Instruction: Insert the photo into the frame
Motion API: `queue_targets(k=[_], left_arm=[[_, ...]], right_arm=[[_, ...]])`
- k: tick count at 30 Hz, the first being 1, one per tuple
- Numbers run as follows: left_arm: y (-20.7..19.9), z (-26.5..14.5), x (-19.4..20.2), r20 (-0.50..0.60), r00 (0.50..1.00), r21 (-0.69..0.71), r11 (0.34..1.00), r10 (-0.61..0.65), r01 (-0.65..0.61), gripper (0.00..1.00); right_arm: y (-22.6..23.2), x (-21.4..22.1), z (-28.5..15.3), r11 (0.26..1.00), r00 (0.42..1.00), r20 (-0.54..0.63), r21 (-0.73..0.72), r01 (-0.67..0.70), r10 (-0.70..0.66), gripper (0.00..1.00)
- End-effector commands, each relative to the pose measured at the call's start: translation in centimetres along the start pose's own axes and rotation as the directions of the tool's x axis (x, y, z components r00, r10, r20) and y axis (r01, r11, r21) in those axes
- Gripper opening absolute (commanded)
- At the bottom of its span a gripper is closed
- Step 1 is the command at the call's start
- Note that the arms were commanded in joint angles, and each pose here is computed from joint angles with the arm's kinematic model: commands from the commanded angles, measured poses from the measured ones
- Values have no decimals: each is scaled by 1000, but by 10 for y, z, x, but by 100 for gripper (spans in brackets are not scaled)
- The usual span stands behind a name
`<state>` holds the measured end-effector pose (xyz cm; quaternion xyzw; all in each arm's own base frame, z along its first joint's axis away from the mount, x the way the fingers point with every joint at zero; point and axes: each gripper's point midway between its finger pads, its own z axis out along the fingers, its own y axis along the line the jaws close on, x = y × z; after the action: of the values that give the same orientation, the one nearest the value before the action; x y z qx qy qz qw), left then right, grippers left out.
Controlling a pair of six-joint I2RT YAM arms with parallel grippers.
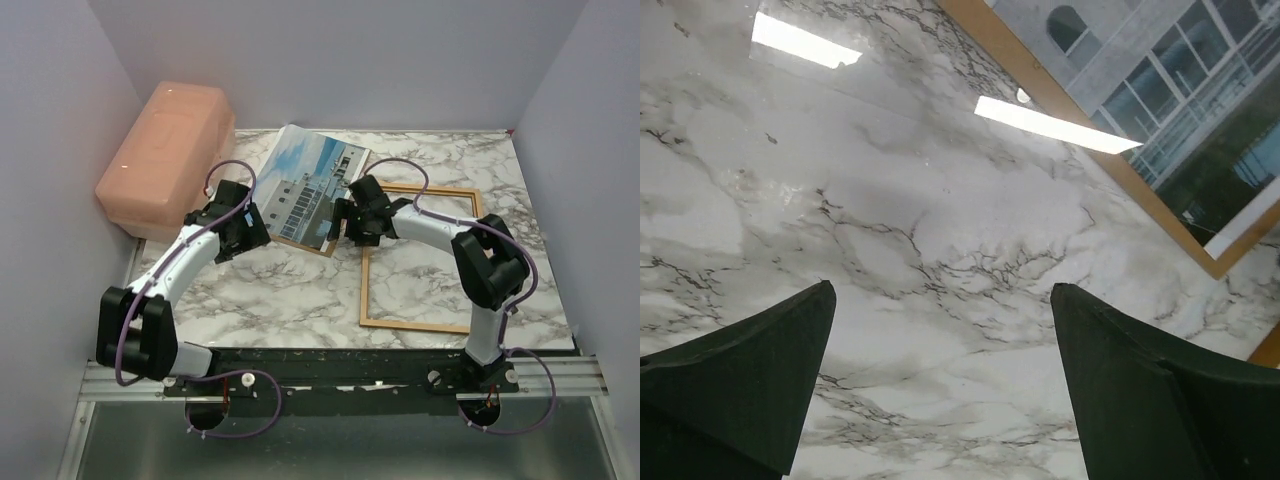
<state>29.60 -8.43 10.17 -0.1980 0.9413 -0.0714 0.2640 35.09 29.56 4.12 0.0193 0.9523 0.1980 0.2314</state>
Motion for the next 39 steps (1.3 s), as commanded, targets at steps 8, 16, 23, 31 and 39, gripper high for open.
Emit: queue_targets(k=[8, 16, 23, 31, 39], left_arm=[[27, 29, -36, -63, 993, -280, 953, 103, -116, 93], [36, 55, -50, -138, 987, -292, 948, 87, -124, 92], [33, 72, -54, -192, 979, -201, 974, 61, -100, 92], [23, 68, -55, -184, 980, -135, 986, 72, -98, 91], [-5, 30, -61, -88, 993, 48, 996, 79, -75, 91]], right_arm=[[32, -44, 9, 989, 1000, 27, -149, -7, 11, 87], [35, -45, 35, 989, 1000, -13, -148, -5, 3, 86], [18, -47, 52, 999, 999, -5, -22, 46, -46, 83], [19, -26, 34, 973, 979, 42, 128, 192, -199, 83], [45, -16, 1, 954, 944, 146, 91, 284, -295, 84]])
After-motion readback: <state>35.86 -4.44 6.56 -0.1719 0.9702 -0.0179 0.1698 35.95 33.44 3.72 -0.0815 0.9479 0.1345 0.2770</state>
